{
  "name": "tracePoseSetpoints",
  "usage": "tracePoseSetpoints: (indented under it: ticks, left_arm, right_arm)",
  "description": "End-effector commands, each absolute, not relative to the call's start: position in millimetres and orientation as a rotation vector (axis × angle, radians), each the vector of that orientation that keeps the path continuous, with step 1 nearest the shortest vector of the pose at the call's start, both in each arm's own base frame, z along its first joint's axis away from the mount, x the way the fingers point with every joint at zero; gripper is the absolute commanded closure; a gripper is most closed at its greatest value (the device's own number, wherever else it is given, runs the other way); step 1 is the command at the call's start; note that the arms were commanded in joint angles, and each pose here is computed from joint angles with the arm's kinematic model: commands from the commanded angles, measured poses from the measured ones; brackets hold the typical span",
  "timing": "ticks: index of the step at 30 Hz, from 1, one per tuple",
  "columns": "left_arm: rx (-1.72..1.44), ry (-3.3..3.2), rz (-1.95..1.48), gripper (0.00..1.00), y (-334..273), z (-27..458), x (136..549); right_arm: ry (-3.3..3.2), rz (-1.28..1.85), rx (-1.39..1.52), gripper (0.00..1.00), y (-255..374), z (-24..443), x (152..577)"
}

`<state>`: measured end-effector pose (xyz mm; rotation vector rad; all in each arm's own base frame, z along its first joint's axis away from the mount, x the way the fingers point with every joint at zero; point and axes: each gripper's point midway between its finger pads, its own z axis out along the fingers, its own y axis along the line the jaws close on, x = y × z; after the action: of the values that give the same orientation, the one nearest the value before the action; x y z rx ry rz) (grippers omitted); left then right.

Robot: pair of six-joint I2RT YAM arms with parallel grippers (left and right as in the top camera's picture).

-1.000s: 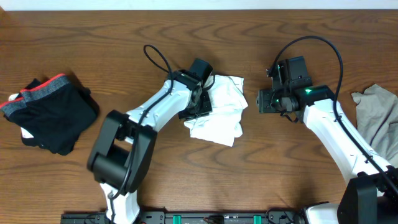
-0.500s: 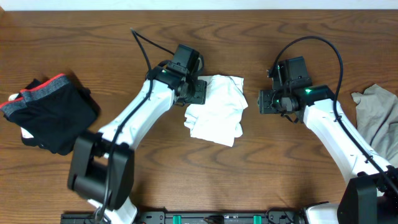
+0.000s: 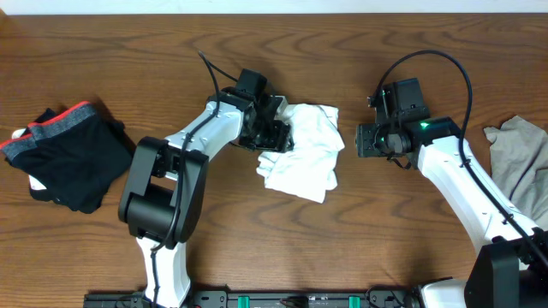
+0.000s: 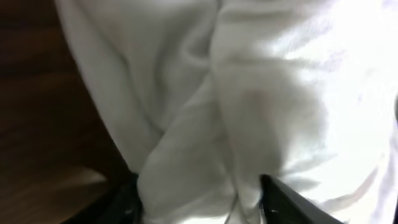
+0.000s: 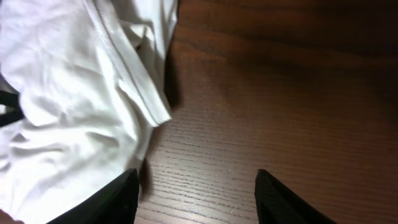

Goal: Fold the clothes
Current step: 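Carry the folded t-shirt left with the left gripper onto the dark briefs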

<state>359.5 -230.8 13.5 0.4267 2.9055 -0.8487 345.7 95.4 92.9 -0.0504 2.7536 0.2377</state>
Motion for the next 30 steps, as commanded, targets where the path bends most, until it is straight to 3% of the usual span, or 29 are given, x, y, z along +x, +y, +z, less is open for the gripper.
tracePoseSetpoints:
  ticks: [1,2,3,12,20,24,30]
  left_arm:
    - [0.484,2.939,-0.981,0.8,-243,0,342]
    - [0.479,2.931,-0.981,0.93,-242,3,344]
    - [0.471,2.92,-0.98,0.94,-240,7,348]
    - [0.277,2.812,-0.614,0.94,-159,78,388]
    - [0.078,2.678,-0.371,0.94,-61,154,391]
    - [-0.034,2.62,-0.144,0.94,4,176,391]
    - [-0.244,2.517,-0.071,0.94,81,199,396]
  right_arm:
    - [2.753,0.226,-0.024,0.42,92,94,347]
    - [2.754,0.226,-0.024,0.42,92,94,347]
    - [2.756,0.225,-0.024,0.42,92,93,346]
    - [2.766,0.223,-0.024,0.42,91,92,344]
    - [2.771,0.222,-0.024,0.42,91,92,343]
    - [2.778,0.22,-0.023,0.42,91,91,341]
    - [2.788,0.217,-0.023,0.42,90,90,339]
